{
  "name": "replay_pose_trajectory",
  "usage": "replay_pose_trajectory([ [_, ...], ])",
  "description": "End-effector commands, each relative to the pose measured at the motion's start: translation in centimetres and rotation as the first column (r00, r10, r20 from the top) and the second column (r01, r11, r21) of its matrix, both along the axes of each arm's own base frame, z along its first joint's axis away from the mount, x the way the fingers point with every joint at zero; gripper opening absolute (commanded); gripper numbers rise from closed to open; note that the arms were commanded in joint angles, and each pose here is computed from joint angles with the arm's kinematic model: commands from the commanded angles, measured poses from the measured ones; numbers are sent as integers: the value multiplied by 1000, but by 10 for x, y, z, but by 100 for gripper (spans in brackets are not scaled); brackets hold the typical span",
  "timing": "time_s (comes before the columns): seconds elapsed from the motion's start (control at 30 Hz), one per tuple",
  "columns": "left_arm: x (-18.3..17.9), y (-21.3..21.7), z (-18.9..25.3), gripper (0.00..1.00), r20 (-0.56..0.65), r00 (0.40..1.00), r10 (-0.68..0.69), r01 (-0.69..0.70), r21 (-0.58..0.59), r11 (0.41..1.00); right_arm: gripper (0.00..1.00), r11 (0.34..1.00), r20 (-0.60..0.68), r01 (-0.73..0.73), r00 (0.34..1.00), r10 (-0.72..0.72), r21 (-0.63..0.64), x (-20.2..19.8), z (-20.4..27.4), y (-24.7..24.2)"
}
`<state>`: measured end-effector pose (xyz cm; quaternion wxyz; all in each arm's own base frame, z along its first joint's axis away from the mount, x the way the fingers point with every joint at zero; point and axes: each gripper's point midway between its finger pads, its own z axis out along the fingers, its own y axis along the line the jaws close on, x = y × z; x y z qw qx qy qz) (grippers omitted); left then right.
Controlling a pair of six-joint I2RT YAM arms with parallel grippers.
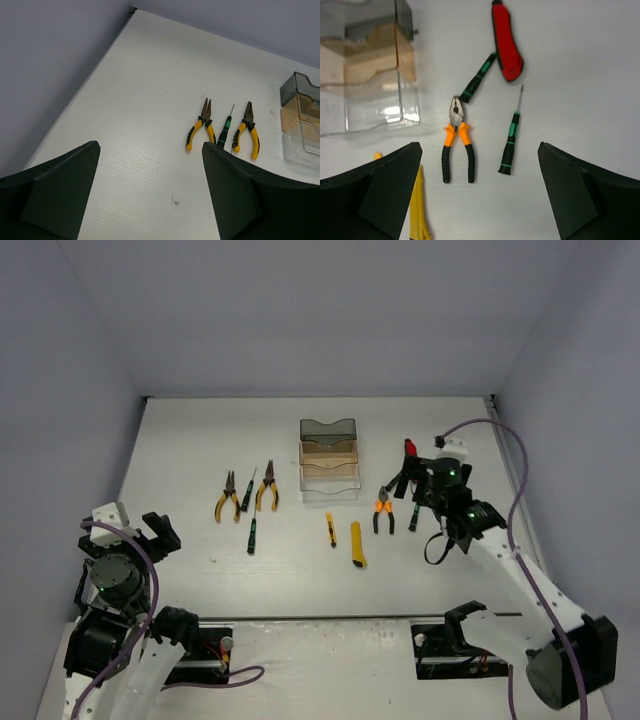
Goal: Sort the tools into containers
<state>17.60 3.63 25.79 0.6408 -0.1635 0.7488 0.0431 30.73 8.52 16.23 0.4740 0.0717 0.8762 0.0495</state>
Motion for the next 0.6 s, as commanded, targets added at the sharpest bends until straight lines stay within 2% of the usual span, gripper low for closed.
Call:
replay_pose_trajectory([
  [0.0,12,-6,10,80,26,999,-25,25,6,1000,91,989,6,-142,990,142,-29,6,5,55],
  [0.1,10,-5,11,81,33,999,-20,20,6,1000,84,978,-22,-207,978,206,-39,3,-6,88],
  [0.17,10,-4,11,81,36,999,-16,16,5,1000,75,963,-37,-267,963,266,-36,-4,-13,117],
  [0.23,10,-4,10,81,33,999,-17,17,5,1000,71,951,-54,-306,951,304,-35,-7,-21,139],
  [0.57,10,-5,9,81,31,999,-20,19,8,1000,68,908,-167,-416,899,404,-42,-8,-64,202],
])
